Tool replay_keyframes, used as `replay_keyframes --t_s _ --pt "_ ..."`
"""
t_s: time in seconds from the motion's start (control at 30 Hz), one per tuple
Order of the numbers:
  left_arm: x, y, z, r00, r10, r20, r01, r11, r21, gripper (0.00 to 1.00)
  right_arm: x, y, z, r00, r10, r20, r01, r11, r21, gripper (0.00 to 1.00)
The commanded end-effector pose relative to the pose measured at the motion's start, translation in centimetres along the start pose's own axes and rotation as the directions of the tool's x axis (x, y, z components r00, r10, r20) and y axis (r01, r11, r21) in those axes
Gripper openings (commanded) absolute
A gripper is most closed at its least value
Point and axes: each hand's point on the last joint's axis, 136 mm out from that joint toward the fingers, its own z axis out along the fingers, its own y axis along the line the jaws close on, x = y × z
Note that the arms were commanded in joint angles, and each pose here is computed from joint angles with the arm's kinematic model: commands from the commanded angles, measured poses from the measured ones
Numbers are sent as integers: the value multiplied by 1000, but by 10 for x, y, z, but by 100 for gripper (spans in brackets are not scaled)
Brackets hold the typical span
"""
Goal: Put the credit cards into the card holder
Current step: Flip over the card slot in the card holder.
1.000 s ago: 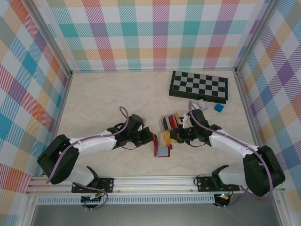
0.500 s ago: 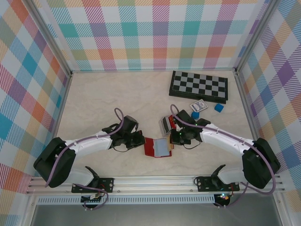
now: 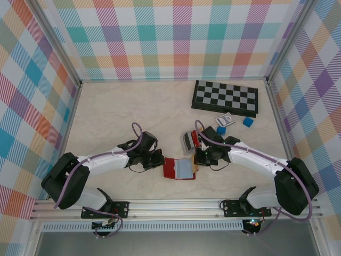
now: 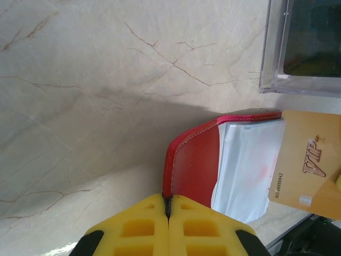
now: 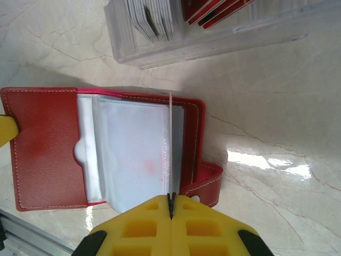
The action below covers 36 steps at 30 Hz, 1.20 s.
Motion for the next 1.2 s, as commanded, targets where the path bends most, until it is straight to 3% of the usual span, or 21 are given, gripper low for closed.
replay_keyframes --t_s 0.0,0.43,0.73,0.93,1.03,1.17 --pt "-1 -2 0 1000 -15 -9 15 1000 1 0 4 4 5 1000 8 -27 -9 999 -34 0" --pt "-1 -4 12 996 -85 10 84 995 54 0 -2 42 -3 1000 24 -12 -27 975 -223 1" --pt "1 -18 22 996 -84 4 84 993 88 0 8 34 19 998 44 -51 -53 981 -189 1" --pt "2 -12 19 997 -80 15 79 996 49 0 14 14 27 996 70 -47 -75 989 -124 1" --pt "3 -10 16 997 -72 25 71 996 45 12 17 12 34 995 81 -65 -89 988 -124 0" --pt "4 -9 13 998 -54 24 53 998 37 38 18 10 39 992 107 -67 -115 986 -123 0"
